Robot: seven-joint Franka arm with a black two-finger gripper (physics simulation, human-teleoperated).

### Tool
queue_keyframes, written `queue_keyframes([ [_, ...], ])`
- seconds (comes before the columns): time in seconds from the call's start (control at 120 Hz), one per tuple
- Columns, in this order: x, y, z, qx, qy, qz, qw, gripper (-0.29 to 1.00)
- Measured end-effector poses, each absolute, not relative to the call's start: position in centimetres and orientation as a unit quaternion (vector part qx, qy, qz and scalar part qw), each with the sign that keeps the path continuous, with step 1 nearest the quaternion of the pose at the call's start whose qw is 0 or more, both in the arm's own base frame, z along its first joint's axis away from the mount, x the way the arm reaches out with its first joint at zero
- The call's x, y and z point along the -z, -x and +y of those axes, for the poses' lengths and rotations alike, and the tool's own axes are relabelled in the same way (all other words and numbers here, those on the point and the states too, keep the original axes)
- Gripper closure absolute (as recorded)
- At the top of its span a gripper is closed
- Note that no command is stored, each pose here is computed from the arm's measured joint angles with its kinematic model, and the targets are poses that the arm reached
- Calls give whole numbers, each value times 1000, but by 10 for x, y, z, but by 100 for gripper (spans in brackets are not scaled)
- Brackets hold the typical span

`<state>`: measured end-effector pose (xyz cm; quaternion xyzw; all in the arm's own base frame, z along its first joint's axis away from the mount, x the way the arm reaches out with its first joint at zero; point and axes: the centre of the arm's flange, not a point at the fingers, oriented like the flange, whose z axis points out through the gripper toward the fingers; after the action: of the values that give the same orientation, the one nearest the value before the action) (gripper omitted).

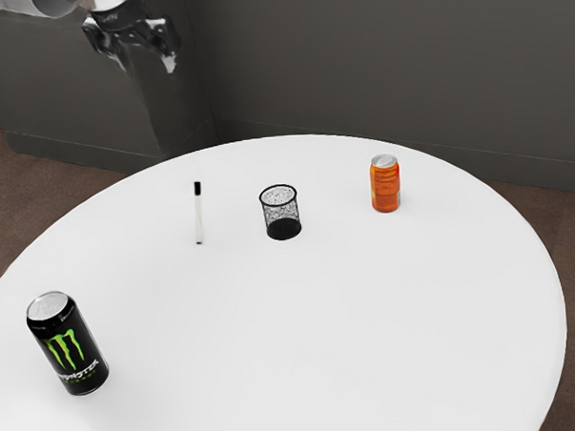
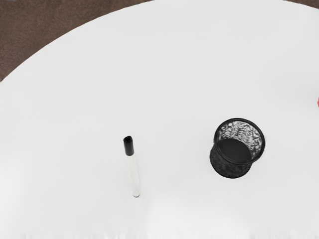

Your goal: Take the marker out of the pen holder and place it to the left of the pen holder.

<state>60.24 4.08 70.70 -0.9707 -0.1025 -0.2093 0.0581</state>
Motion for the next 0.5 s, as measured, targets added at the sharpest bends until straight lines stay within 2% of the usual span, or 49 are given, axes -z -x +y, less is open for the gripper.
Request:
queue_keyframes([
  [0.058,-744,-555,2,202,974,-83,66,7],
  [0.142,-747,-524,-15,165,980,-81,77,5],
  [0.267,-724,-513,51,101,977,-161,98,3],
  [0.5,-704,-511,29,59,981,-154,101,1],
])
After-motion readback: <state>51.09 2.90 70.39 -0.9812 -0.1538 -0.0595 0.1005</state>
